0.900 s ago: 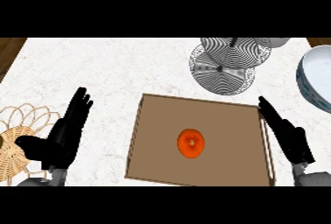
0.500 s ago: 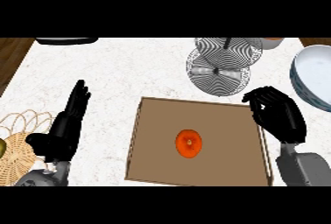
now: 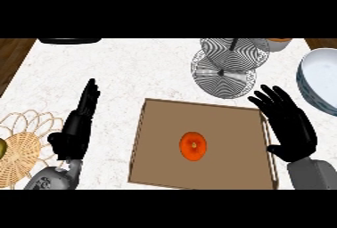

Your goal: Pick the squash from the tray and place it in the tiered basket

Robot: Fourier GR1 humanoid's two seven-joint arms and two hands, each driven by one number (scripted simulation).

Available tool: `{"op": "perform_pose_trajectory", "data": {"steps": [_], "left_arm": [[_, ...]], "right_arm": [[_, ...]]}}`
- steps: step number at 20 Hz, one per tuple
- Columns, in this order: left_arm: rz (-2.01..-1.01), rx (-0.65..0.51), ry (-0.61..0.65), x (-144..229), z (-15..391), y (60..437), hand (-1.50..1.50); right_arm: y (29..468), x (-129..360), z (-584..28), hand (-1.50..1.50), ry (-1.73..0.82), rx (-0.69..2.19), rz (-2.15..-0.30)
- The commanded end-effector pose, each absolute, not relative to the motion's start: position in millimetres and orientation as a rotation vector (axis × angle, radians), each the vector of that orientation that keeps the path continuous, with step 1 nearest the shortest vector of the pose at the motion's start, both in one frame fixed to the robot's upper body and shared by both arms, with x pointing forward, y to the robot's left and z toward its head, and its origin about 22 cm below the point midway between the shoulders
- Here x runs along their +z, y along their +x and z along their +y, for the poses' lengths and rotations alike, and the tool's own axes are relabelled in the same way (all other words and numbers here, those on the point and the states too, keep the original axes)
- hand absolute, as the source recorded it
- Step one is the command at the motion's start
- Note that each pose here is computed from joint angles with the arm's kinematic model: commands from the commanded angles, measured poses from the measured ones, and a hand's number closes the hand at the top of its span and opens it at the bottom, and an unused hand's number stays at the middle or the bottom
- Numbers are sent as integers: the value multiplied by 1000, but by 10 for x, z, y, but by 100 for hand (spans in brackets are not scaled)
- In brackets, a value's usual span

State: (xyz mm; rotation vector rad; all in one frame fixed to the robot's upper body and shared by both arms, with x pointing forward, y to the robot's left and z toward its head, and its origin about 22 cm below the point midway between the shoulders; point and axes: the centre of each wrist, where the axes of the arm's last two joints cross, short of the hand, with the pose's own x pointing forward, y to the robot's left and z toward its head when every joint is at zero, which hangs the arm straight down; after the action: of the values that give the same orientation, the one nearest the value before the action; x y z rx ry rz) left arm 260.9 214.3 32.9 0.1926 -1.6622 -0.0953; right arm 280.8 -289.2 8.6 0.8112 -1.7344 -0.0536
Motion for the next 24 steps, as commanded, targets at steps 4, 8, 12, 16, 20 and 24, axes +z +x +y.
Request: {"op": "perform_pose_trajectory", "data": {"steps": [4, 8, 12, 16, 20, 24], "left_arm": [[-1661, -89, 212, 327, 2158, 2628, 0], [-1637, -84, 228, 280, 2204, 2649, 0], [-1635, -81, 220, 260, 2134, 2673, 0], [-1661, -100, 178, 411, 2035, 2714, 0], [-1664, -118, 212, 317, 1887, 2789, 0], [-1662, -127, 176, 298, 1924, 2708, 0]], "right_arm": [[2703, 816, -3582, -150, 546, 477, -1813], [2679, 1492, -3516, -150, 266, 910, -1778], [2538, 1939, -3207, -150, 32, 1186, -1768], [2365, 2080, -2787, -150, -150, 1326, -1688], [2118, 2085, -2327, -150, -195, 1367, -1605], [1891, 2208, -2057, -150, -219, 1398, -1544]]}}
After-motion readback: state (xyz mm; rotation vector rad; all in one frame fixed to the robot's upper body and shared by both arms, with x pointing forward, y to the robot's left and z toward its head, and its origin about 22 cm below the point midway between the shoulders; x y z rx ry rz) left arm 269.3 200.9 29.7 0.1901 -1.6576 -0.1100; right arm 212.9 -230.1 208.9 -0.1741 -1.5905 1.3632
